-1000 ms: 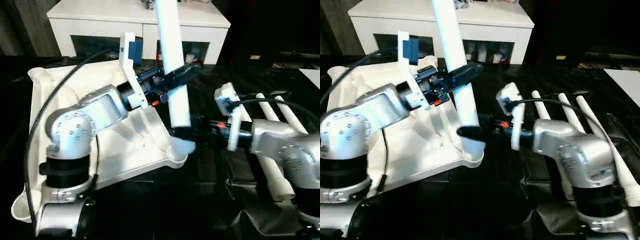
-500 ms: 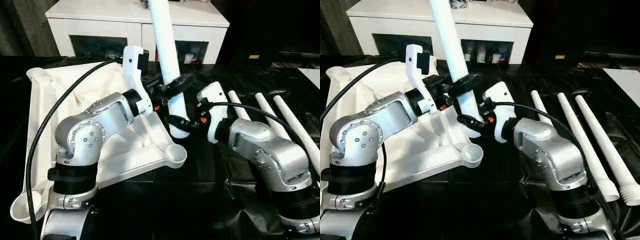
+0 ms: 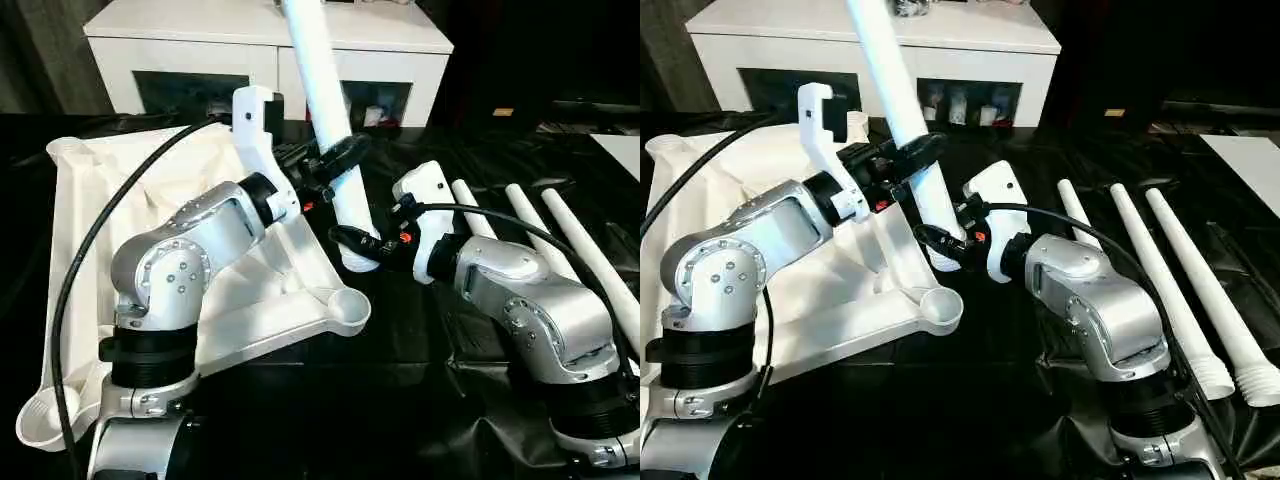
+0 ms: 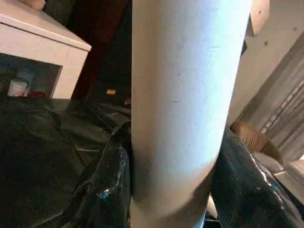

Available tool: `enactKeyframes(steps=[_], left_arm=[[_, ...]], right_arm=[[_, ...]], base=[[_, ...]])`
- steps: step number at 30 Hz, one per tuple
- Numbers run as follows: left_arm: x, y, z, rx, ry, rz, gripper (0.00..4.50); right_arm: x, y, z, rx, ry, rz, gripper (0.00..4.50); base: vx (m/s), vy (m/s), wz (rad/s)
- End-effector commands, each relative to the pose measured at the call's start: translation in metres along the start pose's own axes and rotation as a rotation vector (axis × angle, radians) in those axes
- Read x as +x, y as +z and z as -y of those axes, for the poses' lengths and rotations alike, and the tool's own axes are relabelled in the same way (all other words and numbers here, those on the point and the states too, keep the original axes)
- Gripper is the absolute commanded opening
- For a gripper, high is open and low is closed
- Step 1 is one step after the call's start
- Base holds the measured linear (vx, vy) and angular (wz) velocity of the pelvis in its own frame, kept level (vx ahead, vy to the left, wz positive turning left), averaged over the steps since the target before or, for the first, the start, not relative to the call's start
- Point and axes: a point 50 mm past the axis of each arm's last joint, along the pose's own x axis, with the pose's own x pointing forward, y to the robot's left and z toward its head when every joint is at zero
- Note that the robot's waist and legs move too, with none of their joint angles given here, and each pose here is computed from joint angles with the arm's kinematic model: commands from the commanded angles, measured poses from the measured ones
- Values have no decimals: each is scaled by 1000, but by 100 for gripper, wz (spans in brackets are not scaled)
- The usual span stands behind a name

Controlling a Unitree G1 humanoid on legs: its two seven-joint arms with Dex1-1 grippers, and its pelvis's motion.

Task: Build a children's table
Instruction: Pick table leg

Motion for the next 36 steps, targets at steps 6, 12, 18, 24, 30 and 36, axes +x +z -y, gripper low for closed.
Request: enactKeyframes(steps=[6,12,18,24,30,36], left_arm=[[1,4,5,-61,-46,3,191],[-1,10,4,-154,-72,6,191],[-3,17,5,-212,-114,35,191],[-5,18,8,-229,-146,29,191],[-6,22,13,-234,-215,46,191],[-7,30,9,-327,-231,103,191]], right_arm=[[-22,16,12,134,107,60,339],[-56,29,41,256,119,106,392],[-74,34,57,316,73,123,442],[-72,35,51,339,133,110,450],[-69,39,46,355,175,117,450],[-67,42,47,376,163,140,450]], base=[[0,0,0],[0,0,0],[0,0,0],[0,0,0],[0,0,0],[0,0,0]])
